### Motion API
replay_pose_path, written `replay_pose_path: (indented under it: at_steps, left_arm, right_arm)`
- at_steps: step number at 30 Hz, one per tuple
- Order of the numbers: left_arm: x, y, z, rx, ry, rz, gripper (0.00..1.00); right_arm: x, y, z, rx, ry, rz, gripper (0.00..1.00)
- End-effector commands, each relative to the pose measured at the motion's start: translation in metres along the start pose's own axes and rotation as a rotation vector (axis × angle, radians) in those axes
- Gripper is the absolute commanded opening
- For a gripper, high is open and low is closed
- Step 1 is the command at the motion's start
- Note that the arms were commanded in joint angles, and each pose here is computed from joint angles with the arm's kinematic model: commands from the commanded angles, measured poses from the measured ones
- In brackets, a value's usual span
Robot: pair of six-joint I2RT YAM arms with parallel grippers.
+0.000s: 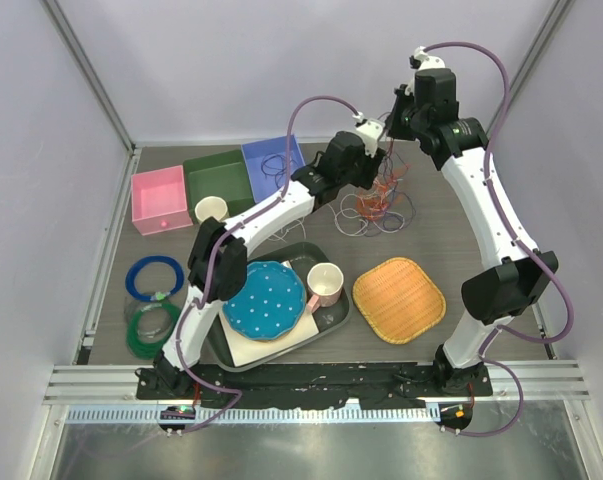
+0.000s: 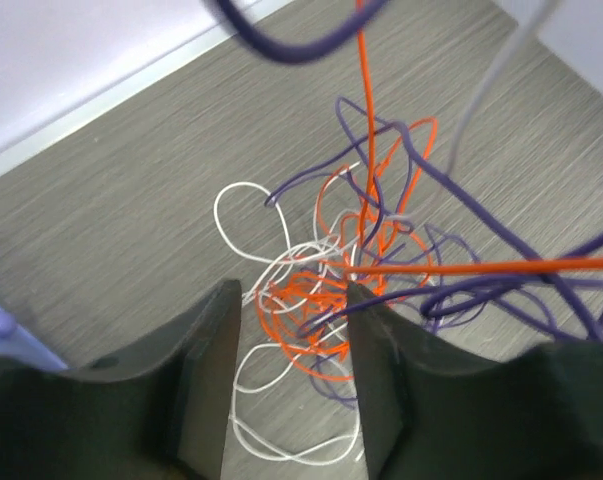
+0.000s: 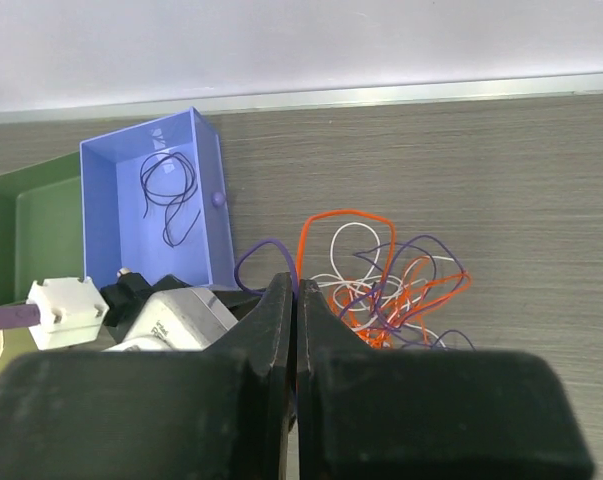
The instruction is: Untangle the cables
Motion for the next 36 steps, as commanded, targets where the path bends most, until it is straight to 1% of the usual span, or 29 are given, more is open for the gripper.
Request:
replay_pose_path:
  at_steps: [1,2,4,9,10,11,12,14,15,16,17,19,23,24,25,26,27,28,29,30,31,32,33,35,36]
  left_arm:
    - [0.002,-0.002,0.042,-0.032,-0.136,0.000,0.29]
    - [0.002,-0.001,0.045,-0.036,-0.143,0.004,0.17]
    - [0.004,0.002,0.047,-0.039,-0.150,0.016,0.00]
    - [-0.007,0.014,0.052,-0.064,-0.154,0.089,0.00]
    - [-0.015,0.020,0.061,-0.077,-0.170,0.113,0.00]
    - [-0.016,0.023,0.055,-0.083,-0.158,0.134,0.00]
    - [-0.019,0.025,0.057,-0.088,-0.165,0.152,0.00]
    - [-0.026,0.036,0.062,-0.106,-0.168,0.202,0.00]
    - [-0.029,0.039,0.061,-0.111,-0.158,0.218,0.00]
    - [-0.031,0.040,0.060,-0.113,-0.149,0.223,0.00]
    - [-0.037,0.043,0.067,-0.120,-0.158,0.227,0.00]
    - [-0.041,0.040,0.067,-0.117,-0.144,0.214,0.00]
    - [-0.055,0.036,0.072,-0.125,-0.127,0.173,0.00]
    - [-0.064,0.037,0.080,-0.130,-0.139,0.169,0.00]
    - [-0.067,0.035,0.079,-0.130,-0.136,0.154,0.00]
    - [-0.072,0.034,0.083,-0.130,-0.141,0.146,0.00]
    - [-0.080,0.035,0.090,-0.132,-0.153,0.145,0.00]
    - [-0.085,0.037,0.095,-0.132,-0.160,0.148,0.00]
    - [-0.089,0.039,0.097,-0.132,-0.158,0.153,0.00]
    - [-0.099,0.040,0.106,-0.133,-0.176,0.154,0.00]
    - [-0.103,0.042,0.109,-0.133,-0.182,0.160,0.00]
    - [-0.108,0.044,0.112,-0.134,-0.186,0.163,0.00]
    - [-0.113,0.045,0.116,-0.137,-0.194,0.165,0.00]
    - [-0.128,0.048,0.127,-0.141,-0.218,0.174,0.00]
    - [-0.133,0.050,0.130,-0.138,-0.223,0.182,0.00]
  right_arm:
    - [-0.009,0.015,0.025,0.050,-0.070,0.059,0.01]
    - [-0.007,0.015,0.024,0.051,-0.066,0.057,0.01]
    - [-0.004,0.009,0.023,0.057,-0.062,0.044,0.01]
    - [0.018,-0.032,0.020,0.097,-0.046,-0.051,0.01]
    - [0.029,-0.054,0.018,0.123,-0.038,-0.100,0.01]
    - [0.034,-0.063,0.017,0.147,-0.029,-0.112,0.01]
    - [0.041,-0.071,0.011,0.178,-0.006,-0.115,0.01]
    - [0.055,-0.096,0.001,0.209,0.032,-0.144,0.28]
    - [0.058,-0.096,-0.004,0.219,0.061,-0.125,0.42]
    - [0.060,-0.104,-0.004,0.224,0.060,-0.145,0.60]
    - [0.064,-0.112,-0.006,0.217,0.063,-0.167,0.65]
    - [0.063,-0.123,-0.005,0.177,0.048,-0.218,0.73]
    - [0.052,-0.127,-0.006,0.138,0.011,-0.221,0.74]
    - [0.047,-0.122,-0.007,0.113,-0.033,-0.172,0.74]
    - [0.046,-0.112,-0.012,0.053,-0.028,-0.079,0.74]
    - [0.045,-0.097,-0.001,-0.002,-0.095,0.021,0.74]
    - [0.039,-0.093,-0.019,-0.037,-0.072,0.078,0.74]
    - [0.034,-0.075,-0.028,-0.075,-0.050,0.203,0.74]
    - [0.032,-0.069,-0.027,-0.156,-0.076,0.258,0.74]
    - [0.033,-0.070,-0.040,-0.176,-0.058,0.282,0.74]
    - [0.028,-0.066,-0.041,-0.215,-0.069,0.314,0.74]
    - [0.025,-0.058,-0.048,-0.294,-0.062,0.389,0.74]
    - [0.025,-0.056,-0.060,-0.330,-0.042,0.429,0.74]
    - [0.025,-0.048,-0.071,-0.385,-0.046,0.501,0.73]
    - [0.029,-0.052,-0.081,-0.413,-0.035,0.502,0.73]
Point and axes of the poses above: each gripper's point midway between its finger pads, its own x axis out along the fingers, its own y axis along the line the jaws close on, z = x × y, the point moved 1 cm from there along -x, back along the fingers, and after that the axes turned 10 degrees about x, right-handed, at the moved point
